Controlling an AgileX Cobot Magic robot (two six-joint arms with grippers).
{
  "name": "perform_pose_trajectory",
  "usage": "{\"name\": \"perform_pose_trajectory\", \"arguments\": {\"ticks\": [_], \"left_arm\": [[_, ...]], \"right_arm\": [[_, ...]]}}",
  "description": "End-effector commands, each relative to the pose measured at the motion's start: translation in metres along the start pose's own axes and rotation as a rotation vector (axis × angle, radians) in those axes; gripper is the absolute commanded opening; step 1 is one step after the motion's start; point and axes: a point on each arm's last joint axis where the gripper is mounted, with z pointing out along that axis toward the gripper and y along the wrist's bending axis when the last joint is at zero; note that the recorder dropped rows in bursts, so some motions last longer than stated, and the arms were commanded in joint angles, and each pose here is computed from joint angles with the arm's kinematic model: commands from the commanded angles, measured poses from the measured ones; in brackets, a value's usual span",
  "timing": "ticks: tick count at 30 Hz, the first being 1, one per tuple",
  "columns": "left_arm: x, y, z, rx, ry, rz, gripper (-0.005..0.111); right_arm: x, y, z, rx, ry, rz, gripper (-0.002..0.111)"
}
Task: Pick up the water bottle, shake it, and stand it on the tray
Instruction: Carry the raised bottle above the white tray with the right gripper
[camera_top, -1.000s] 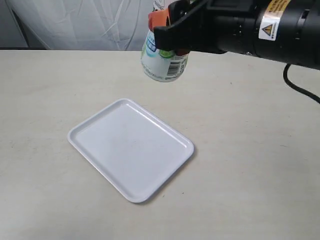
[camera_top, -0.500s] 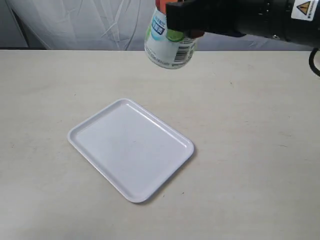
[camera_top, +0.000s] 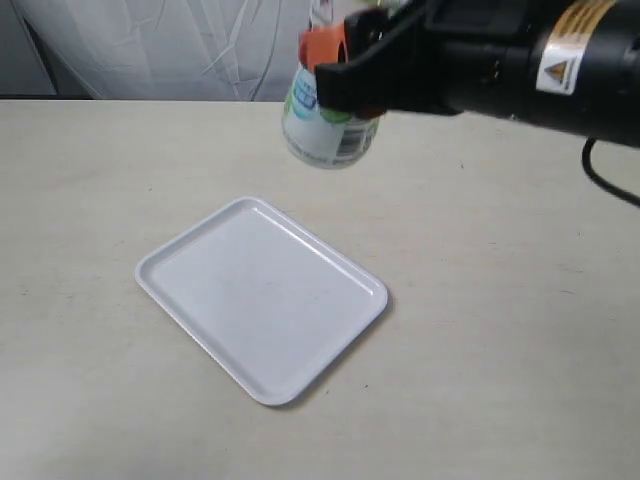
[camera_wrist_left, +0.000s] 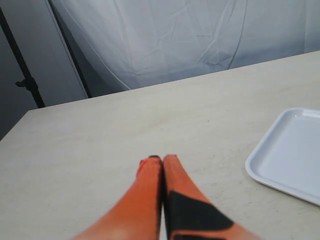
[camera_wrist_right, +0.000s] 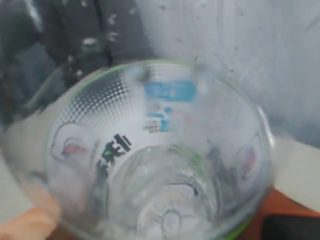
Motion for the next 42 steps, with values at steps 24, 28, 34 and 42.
{"name": "perform_pose_trajectory", "arguments": {"ticks": [24, 28, 34, 42], "left_arm": [[0.001, 0.0, 0.0, 0.001, 0.001, -0.004, 0.0], [0.001, 0.0, 0.0, 0.001, 0.001, -0.004, 0.0], [0.001, 0.0, 0.0, 0.001, 0.001, -0.004, 0.0], [0.001, 0.0, 0.0, 0.001, 0.001, -0.004, 0.0]], "right_arm": [[0.04, -0.033, 0.019, 0.094, 0.059, -0.051, -0.001], [0.045, -0.051, 0.021, 0.177, 0.082, 0.196, -0.001], [0.036, -0.031, 0.011, 0.088, 0.069, -0.133, -0.001], [0.035, -0.016, 0.007, 0.043, 0.068, -0.061, -0.001]]}}
